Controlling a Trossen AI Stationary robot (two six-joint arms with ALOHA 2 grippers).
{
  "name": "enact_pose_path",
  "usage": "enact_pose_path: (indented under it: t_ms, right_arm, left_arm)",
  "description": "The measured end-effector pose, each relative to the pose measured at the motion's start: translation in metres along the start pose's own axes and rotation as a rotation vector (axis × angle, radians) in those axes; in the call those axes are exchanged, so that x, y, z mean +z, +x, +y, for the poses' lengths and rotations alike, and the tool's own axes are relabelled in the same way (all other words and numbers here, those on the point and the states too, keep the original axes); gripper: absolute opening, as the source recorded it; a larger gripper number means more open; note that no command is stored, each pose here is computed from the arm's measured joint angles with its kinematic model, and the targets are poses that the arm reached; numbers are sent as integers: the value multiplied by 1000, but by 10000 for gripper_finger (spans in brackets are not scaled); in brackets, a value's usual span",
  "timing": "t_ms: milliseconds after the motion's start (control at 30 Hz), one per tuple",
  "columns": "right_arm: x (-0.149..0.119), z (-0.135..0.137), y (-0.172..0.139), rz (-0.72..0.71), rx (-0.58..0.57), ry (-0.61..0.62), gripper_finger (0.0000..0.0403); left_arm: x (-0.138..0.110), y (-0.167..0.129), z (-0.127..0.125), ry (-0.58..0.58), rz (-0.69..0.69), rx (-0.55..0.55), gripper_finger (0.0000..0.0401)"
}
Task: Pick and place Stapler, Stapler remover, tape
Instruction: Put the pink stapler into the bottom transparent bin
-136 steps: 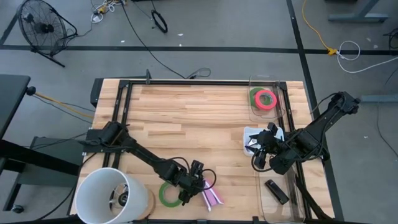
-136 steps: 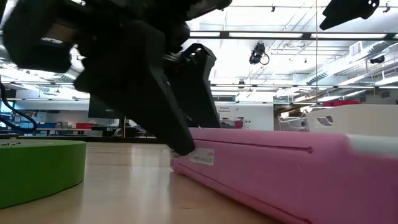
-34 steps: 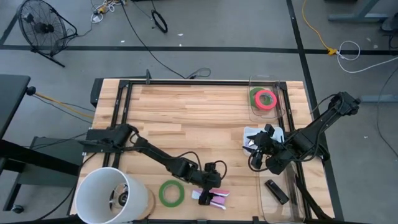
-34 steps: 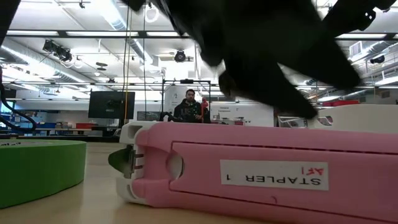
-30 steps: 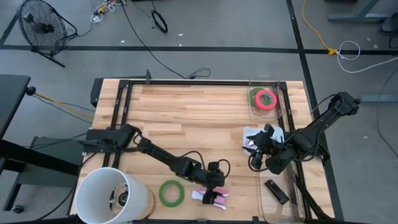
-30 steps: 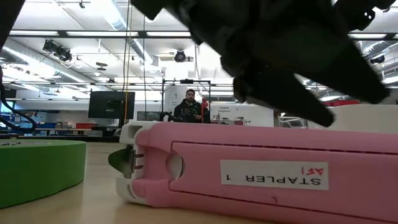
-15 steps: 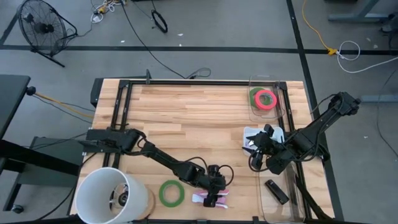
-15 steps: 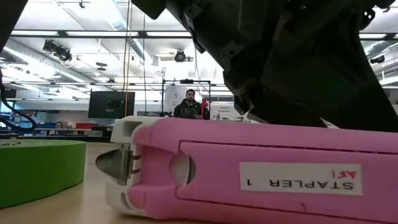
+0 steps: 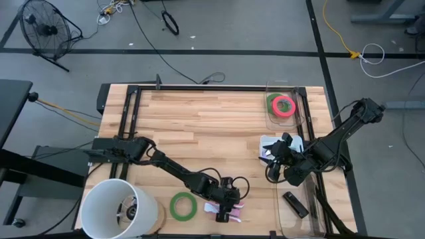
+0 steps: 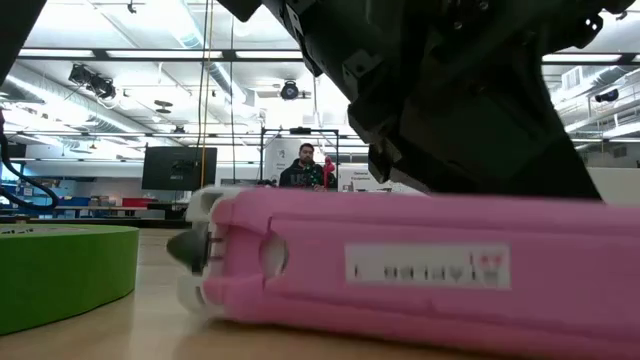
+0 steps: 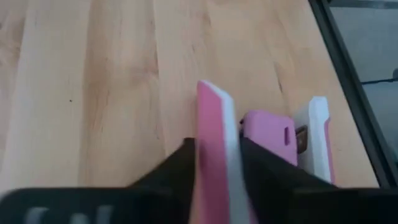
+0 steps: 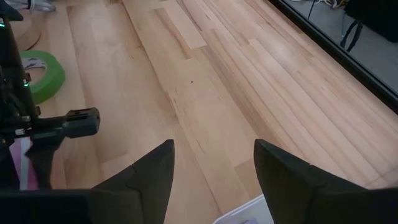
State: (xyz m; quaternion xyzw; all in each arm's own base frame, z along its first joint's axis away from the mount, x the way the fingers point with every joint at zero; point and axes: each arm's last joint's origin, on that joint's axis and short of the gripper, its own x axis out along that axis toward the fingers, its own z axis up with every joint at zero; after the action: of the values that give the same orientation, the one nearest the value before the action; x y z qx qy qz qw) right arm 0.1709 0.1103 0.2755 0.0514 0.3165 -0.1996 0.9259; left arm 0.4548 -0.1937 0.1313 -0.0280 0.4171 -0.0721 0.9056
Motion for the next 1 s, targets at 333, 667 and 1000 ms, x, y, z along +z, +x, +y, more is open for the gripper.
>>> enact_pose_path:
  t_ms: [333, 667, 1000]
  right_arm:
    - [0, 0, 0, 0, 0, 3, 219]
    - [0, 0, 0, -1, 0, 5, 220]
    - [0, 0, 0, -3, 2, 6, 220]
  left_arm:
    - [6, -5, 14, 46, -12, 74, 4]
    - [18, -25, 20, 82, -47, 166, 2]
    - [21, -26, 26, 47, -46, 148, 27]
